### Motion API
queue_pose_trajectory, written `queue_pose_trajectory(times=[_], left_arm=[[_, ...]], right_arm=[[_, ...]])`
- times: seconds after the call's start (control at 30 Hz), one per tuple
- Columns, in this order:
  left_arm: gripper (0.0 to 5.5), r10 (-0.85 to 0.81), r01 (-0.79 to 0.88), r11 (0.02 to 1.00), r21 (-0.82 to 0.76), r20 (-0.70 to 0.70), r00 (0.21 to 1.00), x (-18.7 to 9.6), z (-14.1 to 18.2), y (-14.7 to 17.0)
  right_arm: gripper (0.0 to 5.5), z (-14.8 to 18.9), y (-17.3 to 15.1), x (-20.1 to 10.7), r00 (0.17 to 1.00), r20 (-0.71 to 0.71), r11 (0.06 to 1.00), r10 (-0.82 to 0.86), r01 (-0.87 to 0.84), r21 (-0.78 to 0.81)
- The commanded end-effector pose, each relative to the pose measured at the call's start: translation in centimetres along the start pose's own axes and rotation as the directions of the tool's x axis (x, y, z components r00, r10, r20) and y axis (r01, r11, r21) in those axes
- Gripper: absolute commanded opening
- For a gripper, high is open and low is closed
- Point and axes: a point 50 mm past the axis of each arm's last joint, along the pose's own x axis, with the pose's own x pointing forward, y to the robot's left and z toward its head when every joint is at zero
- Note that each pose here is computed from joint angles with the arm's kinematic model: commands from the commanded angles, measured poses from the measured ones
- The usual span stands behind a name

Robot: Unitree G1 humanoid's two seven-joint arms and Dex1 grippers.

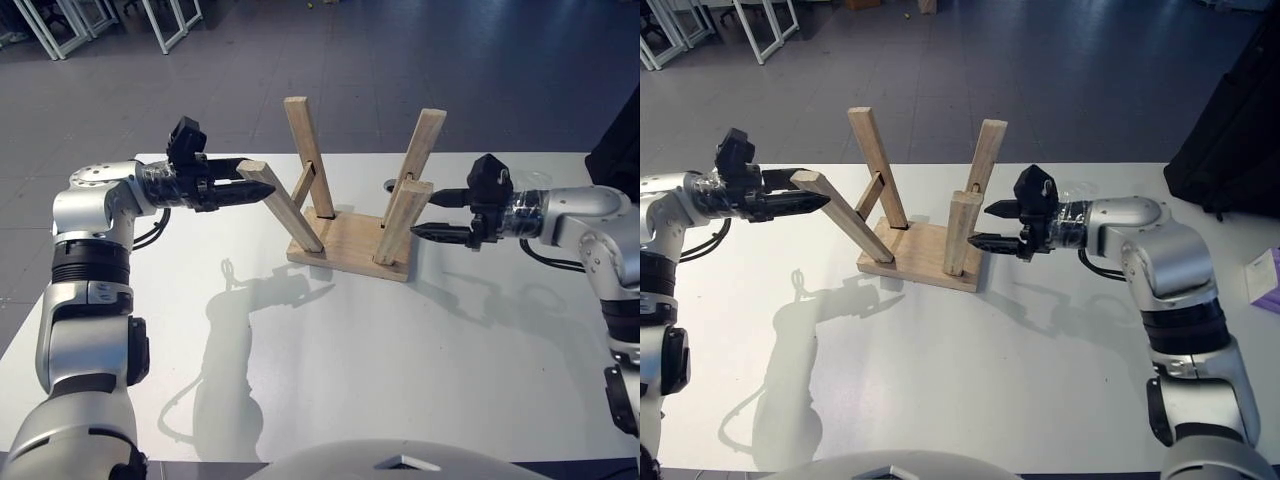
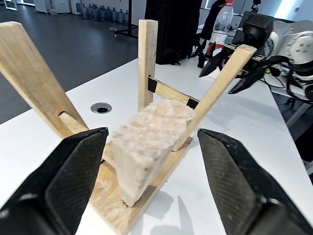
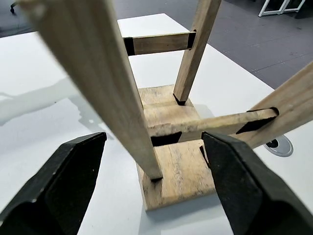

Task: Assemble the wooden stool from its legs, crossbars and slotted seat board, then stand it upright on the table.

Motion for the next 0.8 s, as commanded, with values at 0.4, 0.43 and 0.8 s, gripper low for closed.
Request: queue_pose_trajectory(times=[0.4,0.43,0.8], left_arm=[[2.12,-0.169,0.172,0.978,-0.116,0.032,0.985,0.0,0.0,-1.6],[2.03,-0.192,0.195,0.971,-0.138,0.034,0.981,-0.1,-0.1,-2.0],[1.7,-0.366,0.357,0.861,-0.363,0.048,0.93,-2.1,1.4,-7.4]], right_arm=[[2.12,0.7,0.4,1.9,0.983,0.062,0.978,0.171,-0.177,0.113],[1.94,0.8,0.2,1.7,0.982,0.071,0.975,0.173,-0.181,0.133],[1.62,0.6,2.2,-0.9,0.904,0.16,0.726,0.397,-0.416,0.547]])
